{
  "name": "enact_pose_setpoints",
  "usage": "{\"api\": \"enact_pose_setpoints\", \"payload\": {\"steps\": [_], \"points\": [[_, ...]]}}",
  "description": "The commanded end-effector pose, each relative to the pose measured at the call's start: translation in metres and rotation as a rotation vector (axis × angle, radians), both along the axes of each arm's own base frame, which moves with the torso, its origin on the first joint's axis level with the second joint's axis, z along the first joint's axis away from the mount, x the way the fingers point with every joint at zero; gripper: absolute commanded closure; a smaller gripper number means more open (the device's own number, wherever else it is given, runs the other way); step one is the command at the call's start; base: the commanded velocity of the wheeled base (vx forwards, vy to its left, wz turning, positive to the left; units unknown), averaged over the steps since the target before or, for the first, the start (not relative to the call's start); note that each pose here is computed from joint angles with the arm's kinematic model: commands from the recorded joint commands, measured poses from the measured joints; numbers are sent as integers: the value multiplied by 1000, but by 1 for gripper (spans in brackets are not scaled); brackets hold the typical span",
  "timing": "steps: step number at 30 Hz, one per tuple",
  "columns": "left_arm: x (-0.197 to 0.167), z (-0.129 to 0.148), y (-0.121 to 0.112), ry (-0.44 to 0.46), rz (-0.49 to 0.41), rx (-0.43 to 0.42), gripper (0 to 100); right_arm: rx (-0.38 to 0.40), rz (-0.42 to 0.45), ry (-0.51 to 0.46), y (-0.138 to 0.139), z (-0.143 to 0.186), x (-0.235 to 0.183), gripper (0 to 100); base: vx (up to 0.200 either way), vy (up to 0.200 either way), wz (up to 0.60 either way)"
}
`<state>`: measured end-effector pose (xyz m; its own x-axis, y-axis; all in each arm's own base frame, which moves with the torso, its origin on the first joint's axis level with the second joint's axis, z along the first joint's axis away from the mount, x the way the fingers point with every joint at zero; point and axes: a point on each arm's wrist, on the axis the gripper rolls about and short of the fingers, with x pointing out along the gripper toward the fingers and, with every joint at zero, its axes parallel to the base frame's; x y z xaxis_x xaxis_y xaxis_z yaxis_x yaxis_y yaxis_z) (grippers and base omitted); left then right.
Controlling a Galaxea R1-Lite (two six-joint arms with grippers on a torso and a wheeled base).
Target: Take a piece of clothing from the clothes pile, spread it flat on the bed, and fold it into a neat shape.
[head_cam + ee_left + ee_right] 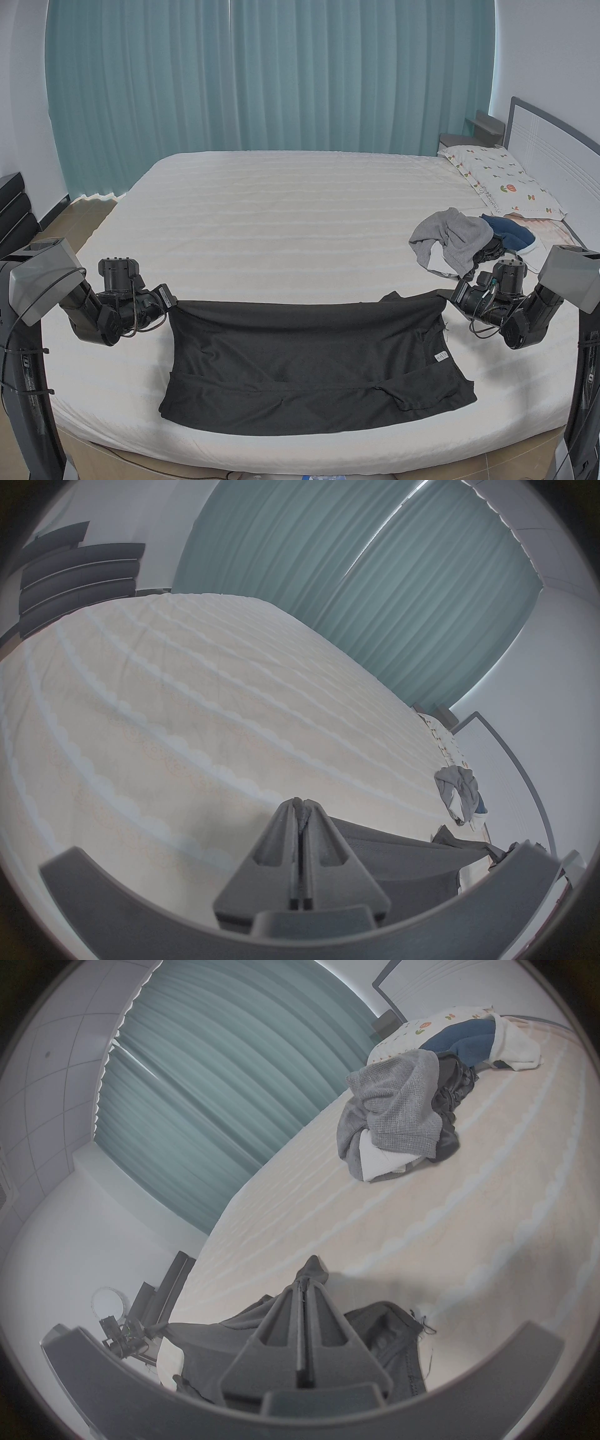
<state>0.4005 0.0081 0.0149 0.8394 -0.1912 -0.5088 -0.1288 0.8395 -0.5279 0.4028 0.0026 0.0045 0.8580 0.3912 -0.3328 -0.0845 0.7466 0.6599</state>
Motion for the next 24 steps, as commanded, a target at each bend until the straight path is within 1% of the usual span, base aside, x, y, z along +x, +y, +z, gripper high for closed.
{"api": "enact_pose_setpoints", "payload": {"steps": [1,2,3,4,5,9,10,12,14,15,16,18,22,24], "points": [[-11,-8,1,36,-25,46,100,-31,20,35,-2,-9,-12,100,0,0,0],[-14,-11,2,44,-35,66,100,-37,25,39,-2,-10,-14,100,0,0,0],[-14,-12,2,46,-37,68,100,-38,27,40,-2,-11,-14,100,0,0,0],[-24,-18,2,70,-61,103,100,-49,41,53,-3,-14,-21,100,0,0,0],[-27,-20,2,71,-68,112,100,-54,47,56,-4,-15,-24,100,0,0,0],[-39,-26,1,24,-79,139,100,-74,71,63,-9,-22,-38,100,0,0,0],[-43,-27,1,2,-86,154,100,-82,76,65,-10,-24,-43,100,0,0,0],[-51,-30,1,-8,-103,182,100,-97,91,72,-10,-29,-50,100,0,0,0],[-62,-35,1,3,-130,219,100,-112,108,84,-11,-34,-57,100,0,0,0],[-62,-35,1,3,-130,219,100,-112,108,84,-11,-34,-57,100,0,0,0],[-73,-39,-1,28,-159,250,100,-132,117,98,-13,-39,-63,100,0,0,0],[-81,-43,-2,45,-187,276,100,-155,132,112,-13,-45,-68,100,0,0,0],[-89,-46,-3,49,-216,311,100,-178,145,119,-13,-53,-72,100,0,0,0],[-95,-51,-5,68,-238,324,100,-193,154,119,-12,-57,-76,100,0,0,0]]}}
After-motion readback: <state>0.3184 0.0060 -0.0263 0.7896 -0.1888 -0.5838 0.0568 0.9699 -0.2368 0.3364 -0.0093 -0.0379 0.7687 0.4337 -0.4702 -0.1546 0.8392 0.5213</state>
